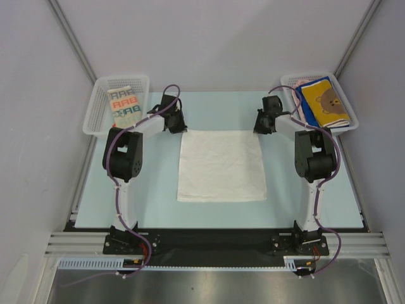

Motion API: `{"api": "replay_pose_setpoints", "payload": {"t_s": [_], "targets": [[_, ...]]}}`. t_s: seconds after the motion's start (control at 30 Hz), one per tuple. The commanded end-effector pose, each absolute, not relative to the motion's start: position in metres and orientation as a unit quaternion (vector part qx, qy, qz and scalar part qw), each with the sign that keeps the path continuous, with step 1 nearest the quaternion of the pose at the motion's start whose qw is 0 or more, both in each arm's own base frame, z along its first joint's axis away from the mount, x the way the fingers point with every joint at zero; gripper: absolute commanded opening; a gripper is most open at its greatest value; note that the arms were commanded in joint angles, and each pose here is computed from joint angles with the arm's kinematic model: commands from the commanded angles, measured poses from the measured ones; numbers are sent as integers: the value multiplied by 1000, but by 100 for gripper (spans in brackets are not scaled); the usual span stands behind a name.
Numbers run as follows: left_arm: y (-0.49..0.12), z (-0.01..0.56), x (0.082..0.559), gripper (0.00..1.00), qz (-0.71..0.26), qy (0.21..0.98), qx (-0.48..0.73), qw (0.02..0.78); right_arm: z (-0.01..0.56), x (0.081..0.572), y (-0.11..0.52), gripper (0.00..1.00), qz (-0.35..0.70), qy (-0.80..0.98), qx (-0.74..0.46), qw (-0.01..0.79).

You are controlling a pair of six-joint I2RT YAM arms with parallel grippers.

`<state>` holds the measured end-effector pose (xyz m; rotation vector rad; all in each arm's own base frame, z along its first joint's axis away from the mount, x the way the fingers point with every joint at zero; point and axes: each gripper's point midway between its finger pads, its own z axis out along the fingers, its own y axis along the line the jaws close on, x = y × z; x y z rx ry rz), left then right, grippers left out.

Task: Fold and stack the towels
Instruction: Fold the towel

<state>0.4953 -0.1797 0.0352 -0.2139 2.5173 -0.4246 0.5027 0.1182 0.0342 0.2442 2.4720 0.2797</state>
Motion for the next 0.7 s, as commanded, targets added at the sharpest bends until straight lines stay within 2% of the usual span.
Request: {"api": "replay_pose_setpoints", "payload": {"t_s": [0.0,0.33,0.47,0.67], "targets": [[-183,86,539,0,-210,899,-86,375,80,534,111,0,122,903,110,397],[-189,154,588,0,-268,833,-62,480,127,569,107,0,146,857,113,480],[-192,171,582,0,-284,818,-51,498,147,569,105,0,153,841,114,507],[-178,159,560,0,-254,840,-66,476,164,545,104,0,161,835,113,514]]}}
